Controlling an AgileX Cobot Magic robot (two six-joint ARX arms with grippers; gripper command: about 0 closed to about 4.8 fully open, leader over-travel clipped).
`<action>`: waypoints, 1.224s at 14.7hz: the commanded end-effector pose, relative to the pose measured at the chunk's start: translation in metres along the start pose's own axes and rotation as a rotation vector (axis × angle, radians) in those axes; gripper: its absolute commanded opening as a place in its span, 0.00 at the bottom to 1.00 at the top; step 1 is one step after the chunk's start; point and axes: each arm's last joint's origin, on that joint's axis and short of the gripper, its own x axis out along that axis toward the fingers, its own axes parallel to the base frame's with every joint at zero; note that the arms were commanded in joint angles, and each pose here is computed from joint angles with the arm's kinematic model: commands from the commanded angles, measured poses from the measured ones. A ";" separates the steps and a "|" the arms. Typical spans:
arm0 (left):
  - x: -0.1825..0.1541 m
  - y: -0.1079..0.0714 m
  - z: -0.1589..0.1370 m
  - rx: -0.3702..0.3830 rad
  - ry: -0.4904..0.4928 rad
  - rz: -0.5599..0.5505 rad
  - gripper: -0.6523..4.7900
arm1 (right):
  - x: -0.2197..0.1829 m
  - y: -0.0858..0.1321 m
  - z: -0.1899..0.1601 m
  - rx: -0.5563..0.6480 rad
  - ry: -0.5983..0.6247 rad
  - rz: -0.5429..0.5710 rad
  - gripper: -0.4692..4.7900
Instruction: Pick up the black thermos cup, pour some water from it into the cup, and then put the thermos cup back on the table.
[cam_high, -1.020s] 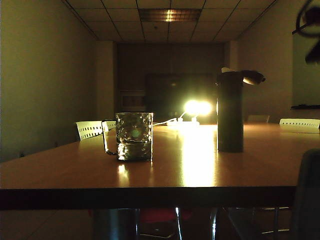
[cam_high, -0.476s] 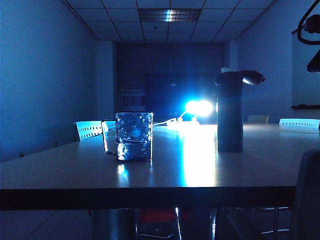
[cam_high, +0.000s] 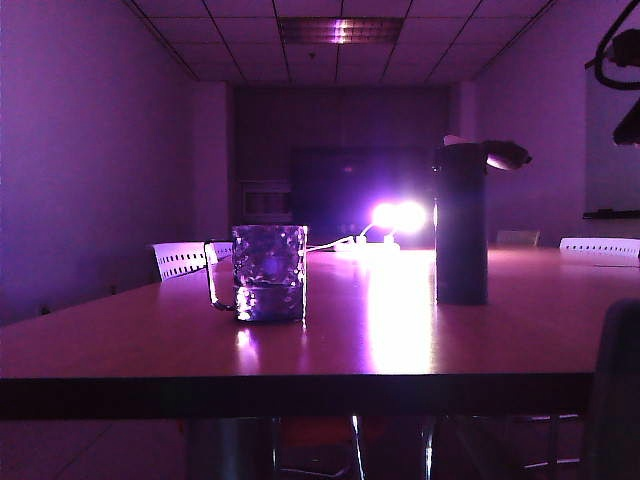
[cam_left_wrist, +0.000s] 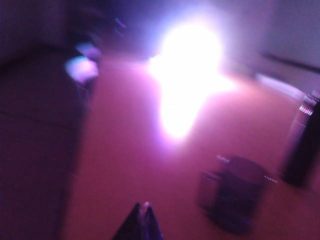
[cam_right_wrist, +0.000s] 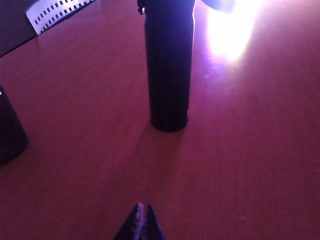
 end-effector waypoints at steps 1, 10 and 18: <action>0.000 0.006 -0.008 0.008 0.081 0.033 0.11 | -0.001 0.000 0.003 0.002 -0.020 0.004 0.07; 0.002 0.021 -0.039 0.074 0.169 0.144 0.11 | -0.001 0.000 0.003 0.001 -0.018 -0.004 0.07; 0.002 0.021 -0.039 0.074 0.169 0.144 0.11 | -0.001 0.000 0.003 0.001 -0.018 -0.004 0.07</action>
